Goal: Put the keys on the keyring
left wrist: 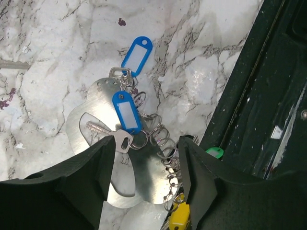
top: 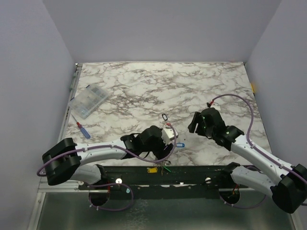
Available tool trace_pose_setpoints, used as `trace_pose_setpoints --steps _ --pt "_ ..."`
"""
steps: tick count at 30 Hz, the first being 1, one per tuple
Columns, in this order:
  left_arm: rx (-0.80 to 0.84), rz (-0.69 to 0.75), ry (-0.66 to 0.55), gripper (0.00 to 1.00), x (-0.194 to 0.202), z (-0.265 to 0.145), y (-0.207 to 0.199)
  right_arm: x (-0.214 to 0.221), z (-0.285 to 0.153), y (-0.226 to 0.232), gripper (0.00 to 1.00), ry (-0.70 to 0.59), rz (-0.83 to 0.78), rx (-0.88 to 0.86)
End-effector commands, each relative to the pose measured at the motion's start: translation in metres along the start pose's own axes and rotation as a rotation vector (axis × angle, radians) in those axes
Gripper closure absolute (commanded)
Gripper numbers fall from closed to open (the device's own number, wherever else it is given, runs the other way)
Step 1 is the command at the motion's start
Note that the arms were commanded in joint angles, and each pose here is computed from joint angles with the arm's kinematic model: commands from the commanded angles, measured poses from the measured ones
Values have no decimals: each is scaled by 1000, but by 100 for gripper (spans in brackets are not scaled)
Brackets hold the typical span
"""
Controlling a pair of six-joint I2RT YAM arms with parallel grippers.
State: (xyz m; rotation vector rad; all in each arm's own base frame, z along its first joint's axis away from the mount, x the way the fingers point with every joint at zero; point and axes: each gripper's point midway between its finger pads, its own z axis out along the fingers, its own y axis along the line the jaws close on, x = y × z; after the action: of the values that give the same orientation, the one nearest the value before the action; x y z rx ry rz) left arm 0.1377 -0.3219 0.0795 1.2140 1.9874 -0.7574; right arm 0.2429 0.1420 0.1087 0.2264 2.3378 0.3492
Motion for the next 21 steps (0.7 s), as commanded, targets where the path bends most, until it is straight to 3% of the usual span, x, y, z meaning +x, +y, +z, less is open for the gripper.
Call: trace_pose_setpoints --steps 1,5,10,15,21 --pt "-117 -125 -39 38 -23 5 -2 2 3 7 32 1 -5 -51" --pt "-258 -208 14 36 -14 11 -5 4 4 8 32 4 -16 -66" --pt "-396 -209 61 37 2 20 -13 6 3 7 32 1 -24 -78" --pt "-569 -235 114 41 11 20 5 6 -3 7 32 -2 -22 -89" --pt "-630 -183 134 37 12 26 6 8 -7 7 32 -4 -16 -105"
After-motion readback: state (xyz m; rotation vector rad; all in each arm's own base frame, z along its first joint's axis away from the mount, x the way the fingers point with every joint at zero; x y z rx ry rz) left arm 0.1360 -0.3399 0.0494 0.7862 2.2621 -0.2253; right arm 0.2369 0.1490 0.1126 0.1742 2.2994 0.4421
